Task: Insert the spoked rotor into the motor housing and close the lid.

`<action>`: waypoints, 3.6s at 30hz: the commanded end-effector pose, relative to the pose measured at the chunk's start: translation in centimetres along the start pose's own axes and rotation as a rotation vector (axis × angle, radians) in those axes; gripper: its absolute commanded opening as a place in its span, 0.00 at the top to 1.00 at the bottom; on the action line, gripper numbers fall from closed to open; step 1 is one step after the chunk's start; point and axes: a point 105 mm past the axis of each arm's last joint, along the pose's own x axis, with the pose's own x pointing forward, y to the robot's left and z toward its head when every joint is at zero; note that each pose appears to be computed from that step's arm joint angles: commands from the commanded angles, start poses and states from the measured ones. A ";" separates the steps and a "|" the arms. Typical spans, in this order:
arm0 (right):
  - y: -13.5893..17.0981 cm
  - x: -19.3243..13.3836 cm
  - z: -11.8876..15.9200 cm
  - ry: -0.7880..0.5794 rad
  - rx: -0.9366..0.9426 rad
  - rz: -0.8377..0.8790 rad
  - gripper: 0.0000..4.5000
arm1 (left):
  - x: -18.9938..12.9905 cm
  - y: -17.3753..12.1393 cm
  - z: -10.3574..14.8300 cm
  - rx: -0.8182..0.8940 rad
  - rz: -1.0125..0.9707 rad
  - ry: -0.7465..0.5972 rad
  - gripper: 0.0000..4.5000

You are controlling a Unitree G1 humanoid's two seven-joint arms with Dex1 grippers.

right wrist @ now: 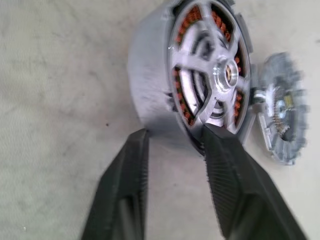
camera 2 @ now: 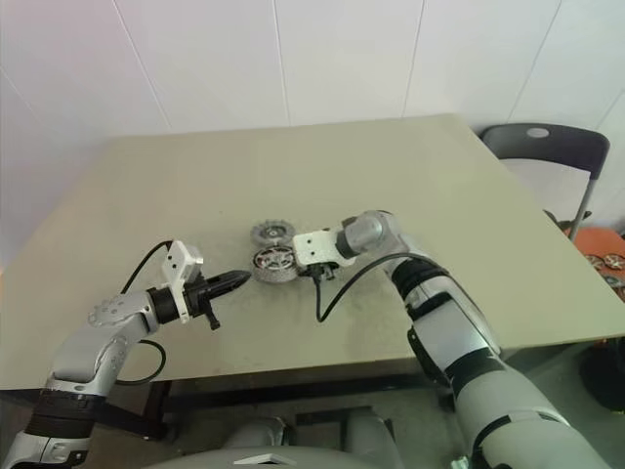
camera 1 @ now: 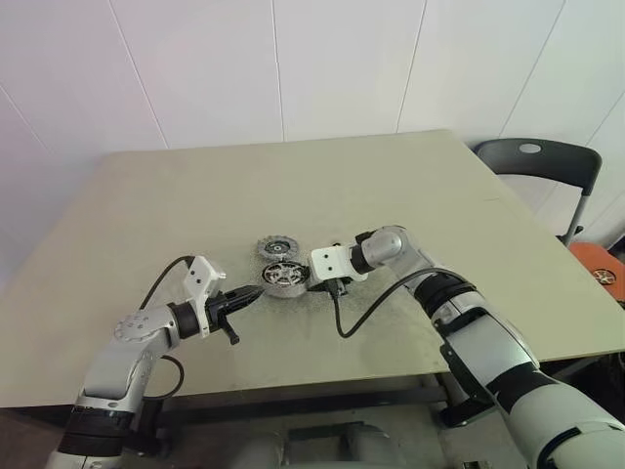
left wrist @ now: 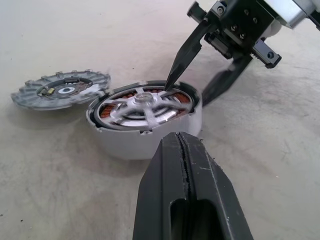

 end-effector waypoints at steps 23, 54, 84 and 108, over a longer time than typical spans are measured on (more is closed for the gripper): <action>0.5 -0.2 2.6 -0.100 -0.027 0.065 0.19 | 0.3 0.4 0.9 0.047 0.019 -0.018 1.00; 0.4 0.1 2.9 -0.074 -0.092 0.091 0.99 | 0.7 0.5 0.7 0.054 0.035 -0.018 1.00; -0.3 -4.6 2.3 -0.458 1.243 -0.002 0.17 | 0.7 -0.1 0.2 0.047 0.034 -0.018 1.00; 0.3 -4.5 -3.1 -0.538 2.009 -0.227 0.08 | 0.8 -0.2 0.1 0.039 0.034 -0.024 1.00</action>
